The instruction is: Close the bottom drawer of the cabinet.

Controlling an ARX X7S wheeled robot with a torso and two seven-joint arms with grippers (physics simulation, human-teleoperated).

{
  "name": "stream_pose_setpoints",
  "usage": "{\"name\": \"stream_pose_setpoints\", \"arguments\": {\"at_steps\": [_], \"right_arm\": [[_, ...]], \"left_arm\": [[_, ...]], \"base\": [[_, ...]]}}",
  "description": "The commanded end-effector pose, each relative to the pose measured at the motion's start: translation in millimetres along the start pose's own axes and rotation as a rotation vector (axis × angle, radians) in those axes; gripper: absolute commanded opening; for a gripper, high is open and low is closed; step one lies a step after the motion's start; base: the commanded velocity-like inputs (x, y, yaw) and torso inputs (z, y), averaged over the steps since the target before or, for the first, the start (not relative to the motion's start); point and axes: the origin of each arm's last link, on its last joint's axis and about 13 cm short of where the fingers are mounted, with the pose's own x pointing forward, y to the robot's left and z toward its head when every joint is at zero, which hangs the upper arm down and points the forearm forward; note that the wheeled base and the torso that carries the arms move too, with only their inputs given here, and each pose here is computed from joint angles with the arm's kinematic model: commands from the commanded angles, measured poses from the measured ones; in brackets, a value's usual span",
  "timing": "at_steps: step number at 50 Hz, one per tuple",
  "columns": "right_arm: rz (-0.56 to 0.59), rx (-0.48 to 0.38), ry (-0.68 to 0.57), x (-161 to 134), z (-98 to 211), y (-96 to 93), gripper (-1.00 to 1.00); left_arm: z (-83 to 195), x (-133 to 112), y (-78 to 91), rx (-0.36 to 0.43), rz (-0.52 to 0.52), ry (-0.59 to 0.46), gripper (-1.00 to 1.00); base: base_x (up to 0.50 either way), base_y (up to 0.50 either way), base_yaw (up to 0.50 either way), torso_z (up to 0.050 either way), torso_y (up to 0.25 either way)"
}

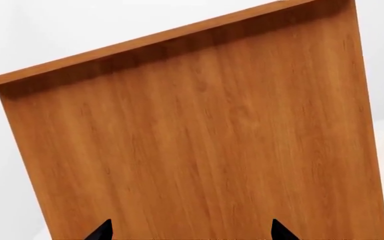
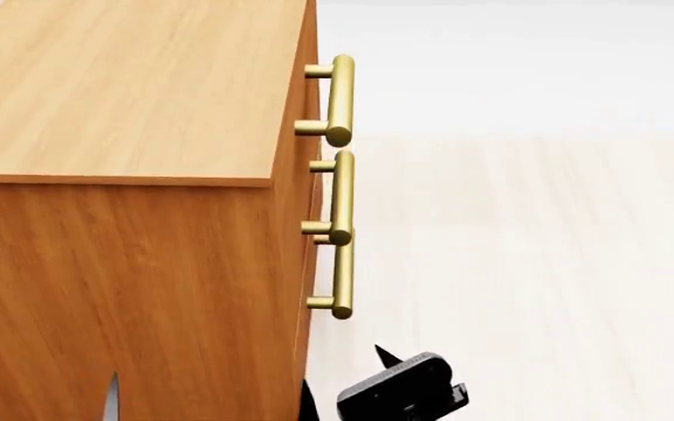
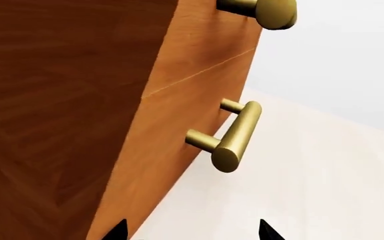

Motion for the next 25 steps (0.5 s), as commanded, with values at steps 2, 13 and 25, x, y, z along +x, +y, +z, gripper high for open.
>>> {"name": "stream_pose_setpoints", "arguments": {"at_steps": [2,13,25], "right_arm": [[0.2,-0.028,-0.097,5,33,16.2,1.0],[0.253,-0.076,-0.123,8,51,13.7,1.0],[0.034,-0.06,-0.152,6,34,-1.1,1.0]], "left_arm": [[-1,0,-1.4,0.002,-0.005,0.002,1.0],[-3,0,-3.2,0.002,-0.013,0.006,1.0],[0,0,1.4,0.022,0.006,-0.017,1.0]], "base": [[0.0,0.0,0.0,0.0,0.0],[0.0,0.0,0.0,0.0,0.002],[0.0,0.0,0.0,0.0,0.003]]}}
